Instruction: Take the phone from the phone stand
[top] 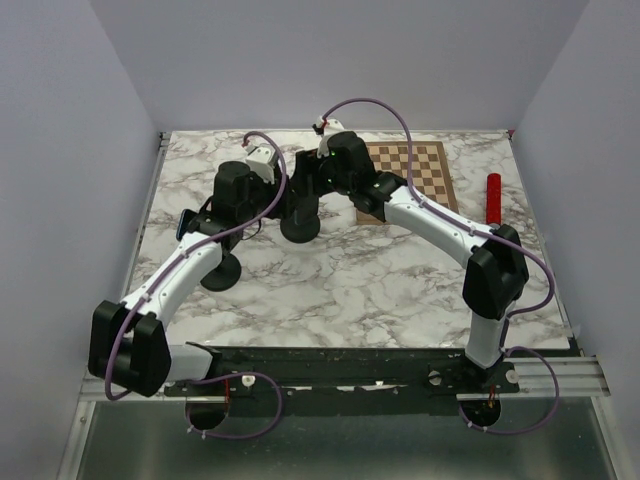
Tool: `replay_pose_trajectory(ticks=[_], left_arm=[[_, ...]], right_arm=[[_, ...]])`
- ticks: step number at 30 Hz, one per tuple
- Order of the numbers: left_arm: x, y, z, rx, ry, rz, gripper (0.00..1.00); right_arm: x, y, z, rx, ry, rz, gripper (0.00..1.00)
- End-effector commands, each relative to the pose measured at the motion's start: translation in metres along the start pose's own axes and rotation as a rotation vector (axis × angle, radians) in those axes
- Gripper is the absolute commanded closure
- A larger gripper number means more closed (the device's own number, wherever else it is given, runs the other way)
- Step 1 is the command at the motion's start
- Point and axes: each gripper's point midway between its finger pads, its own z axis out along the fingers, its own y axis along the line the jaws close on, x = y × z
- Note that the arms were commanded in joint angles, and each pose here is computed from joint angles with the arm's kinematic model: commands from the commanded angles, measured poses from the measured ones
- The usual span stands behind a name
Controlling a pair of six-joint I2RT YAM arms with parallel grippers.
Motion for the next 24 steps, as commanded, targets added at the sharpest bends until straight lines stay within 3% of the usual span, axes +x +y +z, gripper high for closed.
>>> replay_pose_trajectory(ticks=[1, 6, 11, 14, 16, 18, 24], left_arm=[[0.004, -0.003, 0.014, 0.007, 0.041, 0.012, 0.34], [0.004, -0.005, 0.021, 0.022, 0.030, 0.002, 0.41], [0.002, -0.013, 0.019, 0.050, 0.009, 0.013, 0.57], [0.003, -0.014, 0.018, 0.053, 0.010, 0.036, 0.70], [0.004, -0.016, 0.019, 0.070, 0.014, 0.047, 0.90], [0.005, -0.017, 0.018, 0.076, 0.018, 0.059, 1.00], [0.014, -0.023, 0.013, 0.131, 0.038, 0.113, 1.00]], right_arm=[[0.011, 0.011, 0.002, -0.037, 0.055, 0.034, 0.99], [0.009, 0.013, -0.002, -0.044, 0.050, 0.038, 0.99], [0.010, 0.013, -0.001, -0.051, 0.049, 0.035, 0.99], [0.012, 0.012, -0.001, -0.051, 0.050, 0.016, 0.99], [0.014, 0.010, 0.000, -0.044, 0.048, 0.004, 0.99], [0.015, 0.003, 0.002, -0.019, 0.036, -0.022, 0.99], [0.016, -0.017, -0.001, -0.035, -0.038, -0.222, 0.99]])
